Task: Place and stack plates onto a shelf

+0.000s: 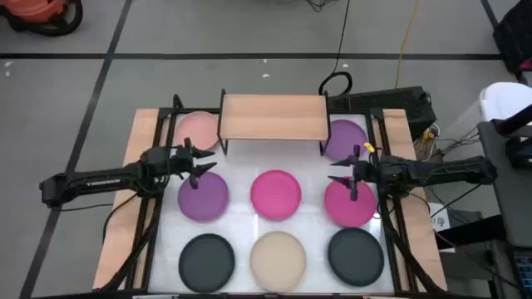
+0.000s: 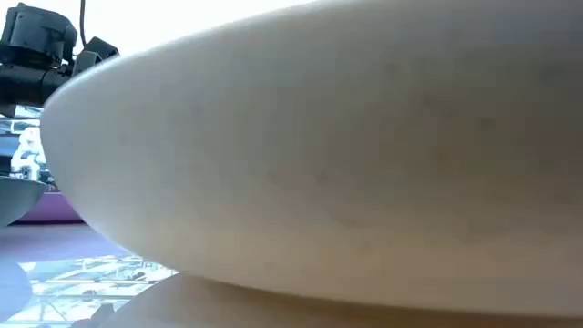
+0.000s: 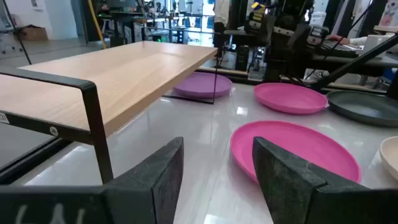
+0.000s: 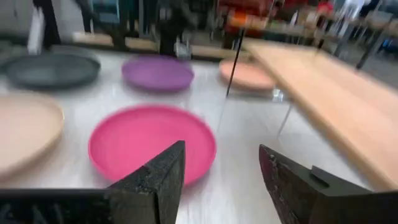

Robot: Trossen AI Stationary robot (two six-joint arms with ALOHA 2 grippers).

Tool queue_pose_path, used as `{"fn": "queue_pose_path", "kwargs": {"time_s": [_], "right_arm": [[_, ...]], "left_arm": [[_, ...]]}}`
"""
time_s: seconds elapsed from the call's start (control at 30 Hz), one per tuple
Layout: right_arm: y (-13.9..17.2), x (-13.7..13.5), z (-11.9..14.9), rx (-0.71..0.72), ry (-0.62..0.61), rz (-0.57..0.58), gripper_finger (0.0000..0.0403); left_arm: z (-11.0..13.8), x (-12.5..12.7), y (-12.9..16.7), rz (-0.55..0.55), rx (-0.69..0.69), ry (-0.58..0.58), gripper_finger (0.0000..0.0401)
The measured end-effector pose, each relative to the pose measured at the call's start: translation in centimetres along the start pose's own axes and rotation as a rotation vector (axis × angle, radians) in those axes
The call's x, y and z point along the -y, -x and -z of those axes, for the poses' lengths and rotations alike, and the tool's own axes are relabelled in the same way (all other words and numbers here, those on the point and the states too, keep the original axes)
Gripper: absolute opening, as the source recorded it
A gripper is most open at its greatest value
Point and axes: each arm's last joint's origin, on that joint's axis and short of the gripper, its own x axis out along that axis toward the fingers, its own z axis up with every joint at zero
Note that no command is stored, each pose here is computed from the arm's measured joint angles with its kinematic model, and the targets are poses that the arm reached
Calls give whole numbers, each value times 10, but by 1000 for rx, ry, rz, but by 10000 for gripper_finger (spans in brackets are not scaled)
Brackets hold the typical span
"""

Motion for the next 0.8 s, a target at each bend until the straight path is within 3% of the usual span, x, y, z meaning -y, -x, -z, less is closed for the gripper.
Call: {"fn": "queue_pose_path", "kwargs": {"time_s": [0.23, 0.5, 0.8], "right_arm": [[-28, -10, 6, -164, 47, -103, 185], [-62, -40, 11, -114, 142, -262, 185], [-98, -69, 10, -223, 224, -337, 185]], "left_arm": [[0, 0, 0, 0, 0, 0, 196], [0, 0, 0, 0, 0, 0, 196], [0, 0, 0, 0, 0, 0, 196]]}}
